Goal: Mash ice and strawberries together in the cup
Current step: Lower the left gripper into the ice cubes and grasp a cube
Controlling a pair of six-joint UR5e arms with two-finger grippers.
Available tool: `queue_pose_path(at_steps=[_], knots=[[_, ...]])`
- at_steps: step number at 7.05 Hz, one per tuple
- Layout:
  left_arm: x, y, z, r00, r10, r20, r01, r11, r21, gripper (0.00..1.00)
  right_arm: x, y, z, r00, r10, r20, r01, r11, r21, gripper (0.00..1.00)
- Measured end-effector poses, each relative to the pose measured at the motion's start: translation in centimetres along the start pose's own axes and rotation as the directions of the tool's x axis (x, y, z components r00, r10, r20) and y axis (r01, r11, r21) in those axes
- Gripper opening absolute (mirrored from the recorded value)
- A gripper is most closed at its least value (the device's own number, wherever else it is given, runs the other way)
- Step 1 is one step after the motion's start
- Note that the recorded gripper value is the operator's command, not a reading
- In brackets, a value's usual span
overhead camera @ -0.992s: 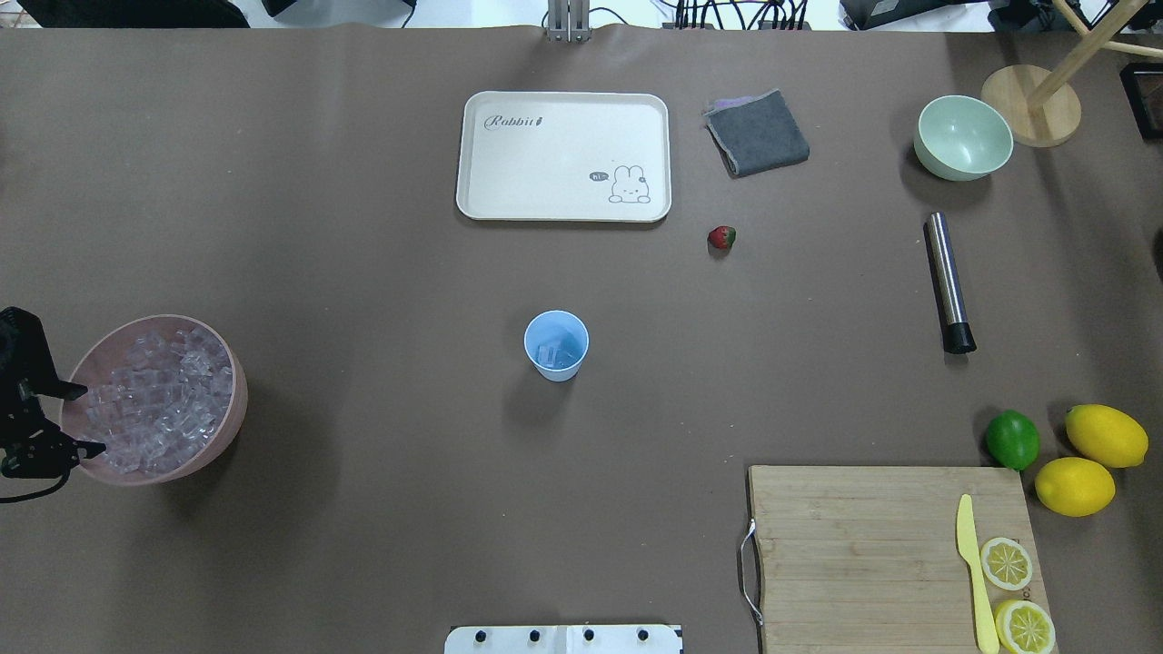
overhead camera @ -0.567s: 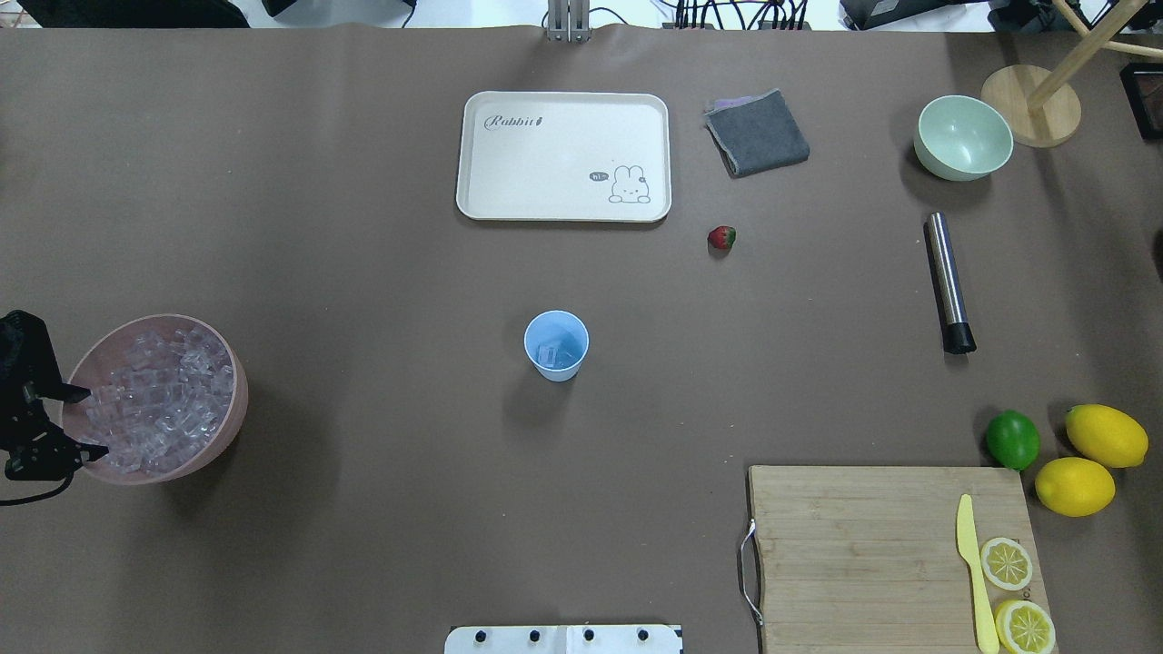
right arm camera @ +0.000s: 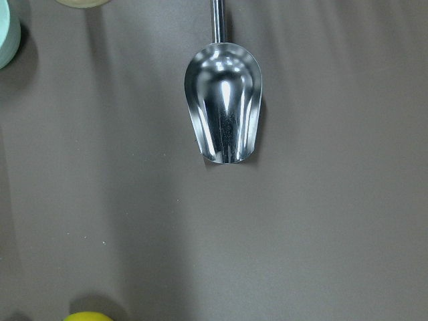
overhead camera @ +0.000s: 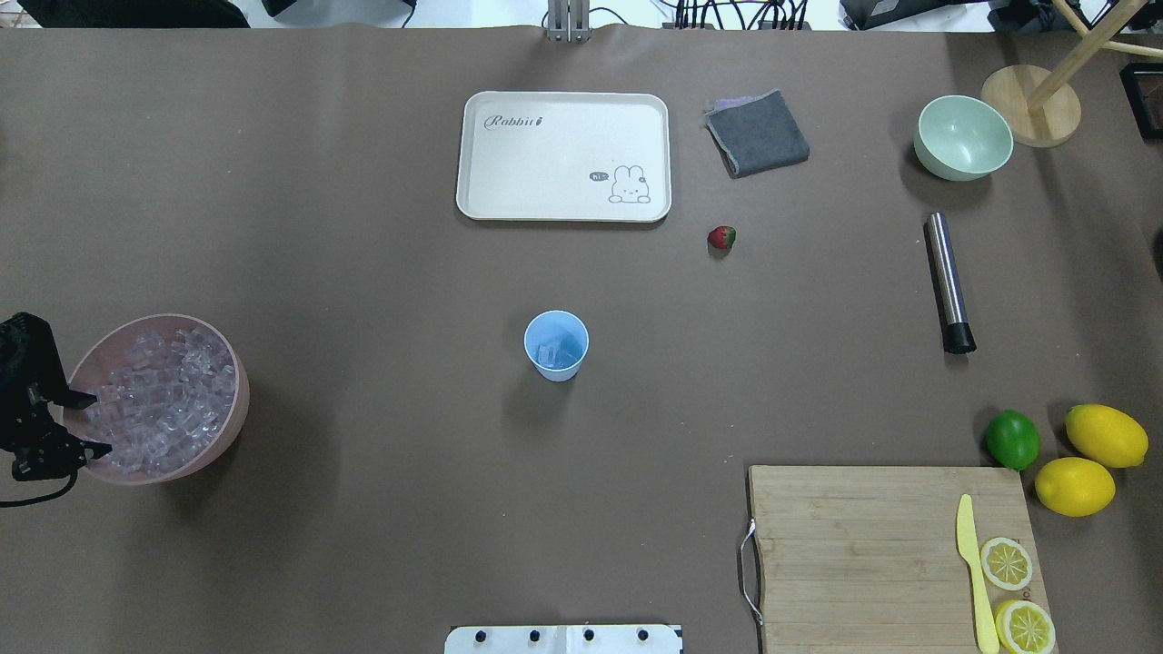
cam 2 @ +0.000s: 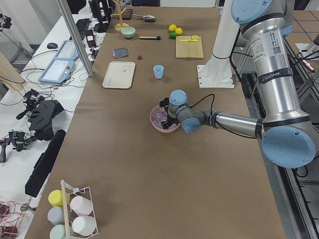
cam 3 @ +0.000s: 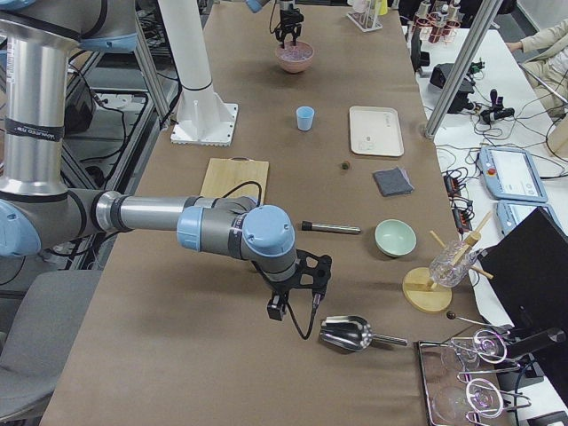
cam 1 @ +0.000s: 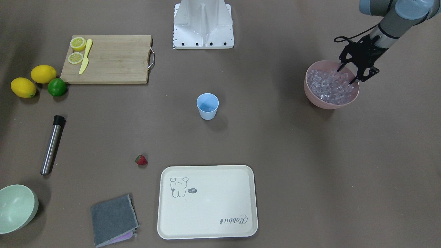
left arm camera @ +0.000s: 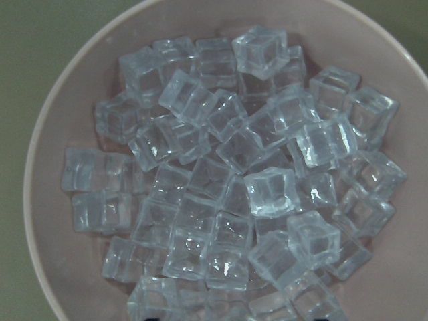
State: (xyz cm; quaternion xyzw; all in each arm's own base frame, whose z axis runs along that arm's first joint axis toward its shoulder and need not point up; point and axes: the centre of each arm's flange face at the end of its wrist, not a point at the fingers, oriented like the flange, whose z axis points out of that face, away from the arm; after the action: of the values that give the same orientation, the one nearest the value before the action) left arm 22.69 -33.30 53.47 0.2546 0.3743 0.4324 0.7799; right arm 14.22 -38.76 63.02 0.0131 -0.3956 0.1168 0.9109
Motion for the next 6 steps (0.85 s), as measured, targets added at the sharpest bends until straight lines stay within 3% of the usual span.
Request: queue_pose_path(at_steps=[3,4,5,6], knots=[[0.02,0.02,0.13,1.0,0.0,-0.001,0.0,1.0,-0.001,0.59,0.09,0.17,0.07,1.0,0.002,0.0,-0.002,1.0,-0.002,1.0],[0.07,-0.02,0.2,1.0,0.001,0.0,-0.001,1.0,-0.002,0.47,0.13,0.22,0.08,1.0,0.003,0.0,-0.003,1.0,-0.002,1.0],[0.13,-0.1,0.31,1.0,0.003,0.004,-0.003,1.0,-0.002,0.2,0.16,0.24,0.09,1.0,0.004,0.0,-0.004,1.0,-0.002,1.0],[0.2,-0.18,0.4,1.0,0.006,0.006,-0.006,1.0,-0.002,0.0,0.2,0.26,0.1,1.0,0.005,0.0,-0.005,1.0,-0.002,1.0]])
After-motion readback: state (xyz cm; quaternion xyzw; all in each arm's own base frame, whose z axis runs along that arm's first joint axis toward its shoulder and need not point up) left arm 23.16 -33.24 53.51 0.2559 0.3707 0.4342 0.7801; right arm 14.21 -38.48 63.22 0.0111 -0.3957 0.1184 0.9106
